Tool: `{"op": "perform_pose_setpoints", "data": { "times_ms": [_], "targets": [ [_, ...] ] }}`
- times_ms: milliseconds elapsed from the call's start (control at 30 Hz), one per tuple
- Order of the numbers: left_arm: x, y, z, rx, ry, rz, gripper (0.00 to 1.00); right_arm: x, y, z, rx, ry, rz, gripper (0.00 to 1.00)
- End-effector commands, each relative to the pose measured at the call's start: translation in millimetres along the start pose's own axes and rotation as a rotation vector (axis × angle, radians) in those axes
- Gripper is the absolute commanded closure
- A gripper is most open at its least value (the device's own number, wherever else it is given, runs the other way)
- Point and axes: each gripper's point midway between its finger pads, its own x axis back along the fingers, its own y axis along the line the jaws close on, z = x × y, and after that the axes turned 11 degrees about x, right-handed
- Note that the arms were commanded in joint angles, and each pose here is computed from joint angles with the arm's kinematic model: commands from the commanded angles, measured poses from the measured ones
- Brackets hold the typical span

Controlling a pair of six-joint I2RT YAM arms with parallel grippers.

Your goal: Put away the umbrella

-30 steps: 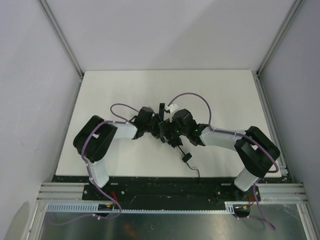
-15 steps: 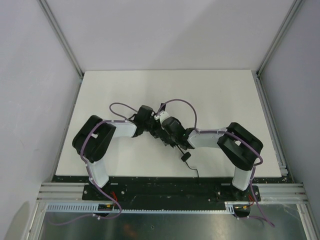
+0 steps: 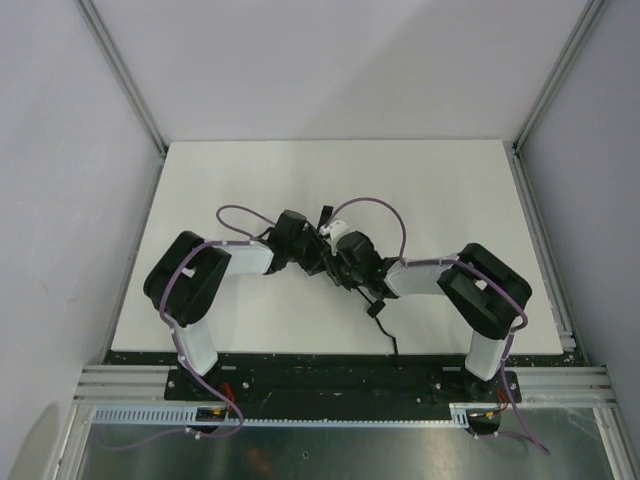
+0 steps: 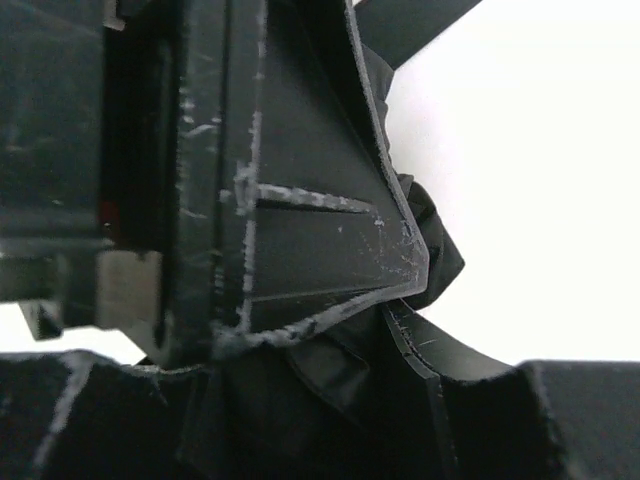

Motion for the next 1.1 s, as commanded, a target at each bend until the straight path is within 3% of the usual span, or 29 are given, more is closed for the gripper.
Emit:
{"op": "perform_pose_setpoints", "data": {
  "times_ms": [0,100,200,467,533,733,833,900,1067],
  "targets": [
    [3,89,8,-0.019,0.000,-0.290,0.44,14,1,-17,-0.199,-0.100,-0.176,1.00],
    [-1,89,8,-0.023,0.007,-0.289,0.33,24,4,-34,-0.264,-0.165,-0.292,1.00],
    [-6,88,7,-0.029,0.010,-0.287,0.28,34,7,-48,-0.290,-0.230,-0.382,1.00],
    [-12,81,10,-0.052,0.025,-0.264,0.31,50,15,-66,-0.335,-0.344,-0.531,1.00],
    [-13,81,12,-0.052,0.032,-0.257,0.38,53,17,-71,-0.336,-0.368,-0.556,1.00],
    [-14,72,15,-0.049,0.039,-0.180,0.86,57,22,-70,-0.342,-0.371,-0.608,1.00],
    [-12,69,15,-0.047,0.034,-0.168,0.98,55,18,-59,-0.354,-0.320,-0.562,1.00],
    [-9,69,14,-0.033,0.026,-0.169,0.99,52,12,-49,-0.368,-0.273,-0.512,0.93],
    [-2,71,16,0.001,0.025,-0.202,1.00,51,-4,-26,-0.299,-0.160,-0.295,0.43]
  ]
}}
